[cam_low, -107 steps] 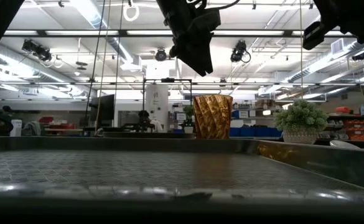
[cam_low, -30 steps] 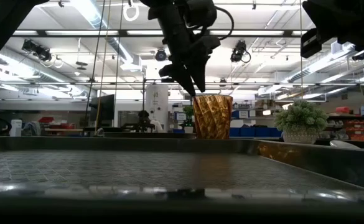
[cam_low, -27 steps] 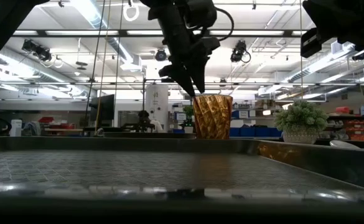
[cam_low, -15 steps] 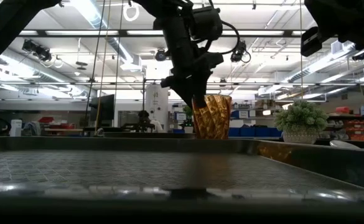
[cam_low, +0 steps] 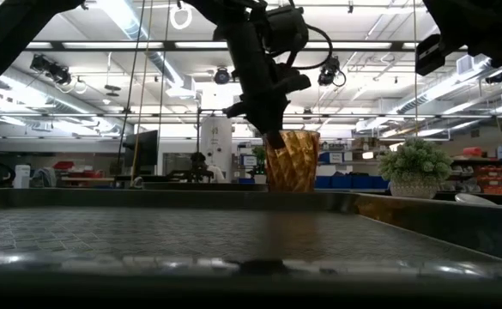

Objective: Pick and place plate/cup/fork/spoon on tray
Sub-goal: Put the orange glass on the top right of the black tray

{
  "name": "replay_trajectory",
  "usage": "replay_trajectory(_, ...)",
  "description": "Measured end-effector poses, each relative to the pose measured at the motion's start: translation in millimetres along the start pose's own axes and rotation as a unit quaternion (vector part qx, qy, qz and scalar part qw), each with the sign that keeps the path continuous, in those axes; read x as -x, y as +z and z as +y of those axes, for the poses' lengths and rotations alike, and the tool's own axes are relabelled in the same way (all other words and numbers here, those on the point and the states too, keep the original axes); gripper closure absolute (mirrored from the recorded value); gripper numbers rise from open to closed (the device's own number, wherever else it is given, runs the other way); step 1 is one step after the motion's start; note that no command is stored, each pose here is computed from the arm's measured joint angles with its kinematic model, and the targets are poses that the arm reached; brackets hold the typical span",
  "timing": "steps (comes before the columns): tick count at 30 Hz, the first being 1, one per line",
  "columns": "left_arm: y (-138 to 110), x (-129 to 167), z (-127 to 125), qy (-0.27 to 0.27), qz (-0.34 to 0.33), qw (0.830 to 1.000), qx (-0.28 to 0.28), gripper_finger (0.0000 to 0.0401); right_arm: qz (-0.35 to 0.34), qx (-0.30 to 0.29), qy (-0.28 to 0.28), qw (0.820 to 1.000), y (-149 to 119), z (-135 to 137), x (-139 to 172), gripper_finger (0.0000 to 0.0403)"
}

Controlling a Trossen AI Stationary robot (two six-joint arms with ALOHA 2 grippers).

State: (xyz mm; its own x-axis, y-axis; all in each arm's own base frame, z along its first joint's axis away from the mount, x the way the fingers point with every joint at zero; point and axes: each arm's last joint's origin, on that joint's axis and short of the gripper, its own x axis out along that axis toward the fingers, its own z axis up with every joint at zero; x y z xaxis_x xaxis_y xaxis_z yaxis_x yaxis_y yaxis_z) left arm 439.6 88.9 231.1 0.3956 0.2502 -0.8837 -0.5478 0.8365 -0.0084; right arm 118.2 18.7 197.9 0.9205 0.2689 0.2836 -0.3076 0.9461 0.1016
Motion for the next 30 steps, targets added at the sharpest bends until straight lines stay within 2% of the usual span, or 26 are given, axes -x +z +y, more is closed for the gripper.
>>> replay_trajectory(6, 9, -2, 10, -0.008, -0.024, 1.000, 0.013, 0.0387, 0.000, -0.001, 0.000, 1.000, 0, 0, 0, 0.0362)
replay_trajectory(9, 15, 7, 18, -0.044, -0.001, 0.999, 0.022, 0.0387, 0.000, -0.001, 0.000, 1.000, 0, 0, 0, 0.0362)
replay_trajectory(13, 30, 37, 14, -0.111, 0.002, 0.994, 0.010, 0.0387, -0.002, -0.001, 0.000, 1.000, 1, 0, 0, 0.0362)
replay_trajectory(19, 19, 57, -19, -0.140, 0.028, 0.989, -0.033, 0.0387, -0.004, 0.000, 0.001, 1.000, 1, 0, 0, 0.0362)
replay_trajectory(26, -10, 52, -70, -0.134, 0.055, 0.987, -0.070, 0.0387, -0.005, 0.001, 0.001, 1.000, 1, 0, 0, 0.0362)
replay_trajectory(30, -24, 37, -91, -0.129, 0.078, 0.985, -0.086, 0.0387, -0.011, 0.002, 0.002, 1.000, 2, 0, 0, 0.0362)
